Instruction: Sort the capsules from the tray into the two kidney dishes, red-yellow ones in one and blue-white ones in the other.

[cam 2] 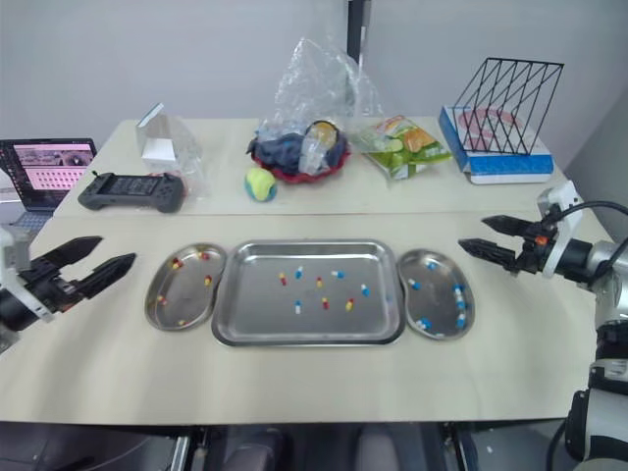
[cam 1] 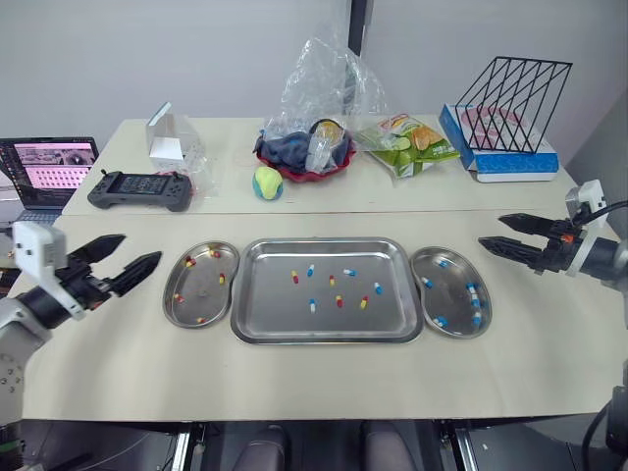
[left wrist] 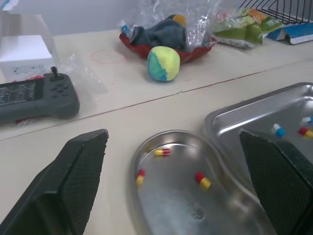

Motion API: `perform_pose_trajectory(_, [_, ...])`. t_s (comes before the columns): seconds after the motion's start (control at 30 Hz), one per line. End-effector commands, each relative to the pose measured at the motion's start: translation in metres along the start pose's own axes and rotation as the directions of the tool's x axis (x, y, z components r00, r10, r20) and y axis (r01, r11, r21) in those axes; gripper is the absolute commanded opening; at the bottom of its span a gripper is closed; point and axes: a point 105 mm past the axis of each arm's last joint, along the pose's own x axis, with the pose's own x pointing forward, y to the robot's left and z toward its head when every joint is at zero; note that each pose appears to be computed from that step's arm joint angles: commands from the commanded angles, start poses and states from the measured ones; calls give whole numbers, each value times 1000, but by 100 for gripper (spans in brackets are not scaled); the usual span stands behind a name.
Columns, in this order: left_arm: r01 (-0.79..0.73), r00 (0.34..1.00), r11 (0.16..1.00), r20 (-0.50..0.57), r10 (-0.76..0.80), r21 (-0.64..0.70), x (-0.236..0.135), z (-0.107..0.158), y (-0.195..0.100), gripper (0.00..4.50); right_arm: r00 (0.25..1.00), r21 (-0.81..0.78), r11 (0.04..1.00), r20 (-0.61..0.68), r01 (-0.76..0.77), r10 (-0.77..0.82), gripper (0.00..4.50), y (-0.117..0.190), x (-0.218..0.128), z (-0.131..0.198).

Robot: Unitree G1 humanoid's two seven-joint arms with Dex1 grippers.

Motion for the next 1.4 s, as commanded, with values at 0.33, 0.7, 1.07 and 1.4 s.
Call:
perform_pose_trajectory(0.33, [231,968,972,-105,-227,29,78,-8,-93,450,999,-30,1000,-53,-7,6,448,13,-19,-3])
perform_pose_trajectory(0.7, [317,929,940,-238,-283,122,110,-52,-116,450,995,-51,996,-72,68,-72,448,19,-37,-12])
perform_pose_trajectory(1.07, [247,926,969,-297,-231,17,145,-65,-129,450,990,-47,992,-75,119,-122,448,26,-44,-16])
perform_pose_trajectory(1.4, [164,930,984,-343,-130,72,156,-73,-137,450,987,-44,991,-95,128,-132,448,26,-39,-16])
